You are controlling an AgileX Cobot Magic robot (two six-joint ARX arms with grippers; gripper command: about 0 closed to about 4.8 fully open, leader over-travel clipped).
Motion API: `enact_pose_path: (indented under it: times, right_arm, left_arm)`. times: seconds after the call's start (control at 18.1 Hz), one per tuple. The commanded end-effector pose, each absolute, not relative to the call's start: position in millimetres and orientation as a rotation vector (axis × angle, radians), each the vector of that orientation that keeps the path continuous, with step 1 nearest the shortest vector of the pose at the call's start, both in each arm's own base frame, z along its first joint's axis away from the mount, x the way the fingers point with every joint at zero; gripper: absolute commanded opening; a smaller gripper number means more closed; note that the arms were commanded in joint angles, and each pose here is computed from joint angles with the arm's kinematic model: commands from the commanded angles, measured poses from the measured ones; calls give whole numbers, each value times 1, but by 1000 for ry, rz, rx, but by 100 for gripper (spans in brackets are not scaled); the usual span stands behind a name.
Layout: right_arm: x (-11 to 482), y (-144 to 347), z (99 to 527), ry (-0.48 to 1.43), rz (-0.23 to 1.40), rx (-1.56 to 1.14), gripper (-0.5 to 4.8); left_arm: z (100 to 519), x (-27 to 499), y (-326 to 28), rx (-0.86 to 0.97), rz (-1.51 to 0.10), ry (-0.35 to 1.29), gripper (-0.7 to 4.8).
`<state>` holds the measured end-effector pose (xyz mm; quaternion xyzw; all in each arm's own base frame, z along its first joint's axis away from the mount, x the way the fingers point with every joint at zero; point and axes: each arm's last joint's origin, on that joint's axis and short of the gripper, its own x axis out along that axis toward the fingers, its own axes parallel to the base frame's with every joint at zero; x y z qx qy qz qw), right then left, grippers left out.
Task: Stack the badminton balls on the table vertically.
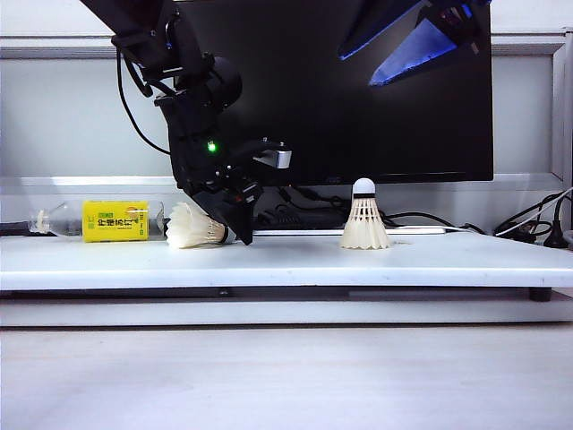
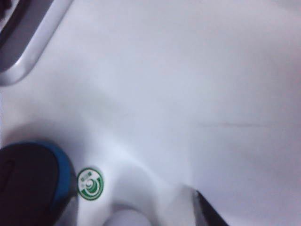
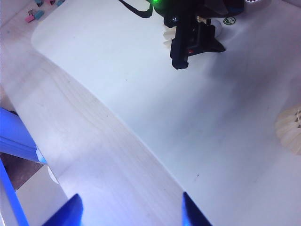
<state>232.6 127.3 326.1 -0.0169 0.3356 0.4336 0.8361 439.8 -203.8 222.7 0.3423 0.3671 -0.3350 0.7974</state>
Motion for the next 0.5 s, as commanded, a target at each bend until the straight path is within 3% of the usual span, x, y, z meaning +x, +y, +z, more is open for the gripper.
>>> enact_pose_path:
  times: [0.06,0.5]
  right_arm:
    - [232,127,329,692,922,-31,269]
    - [231,127,328,708,920,-31,269]
  left_arm:
    - [220,439,-205,709,-742,804,331]
    - [203,440,-205,695,-738,880,307]
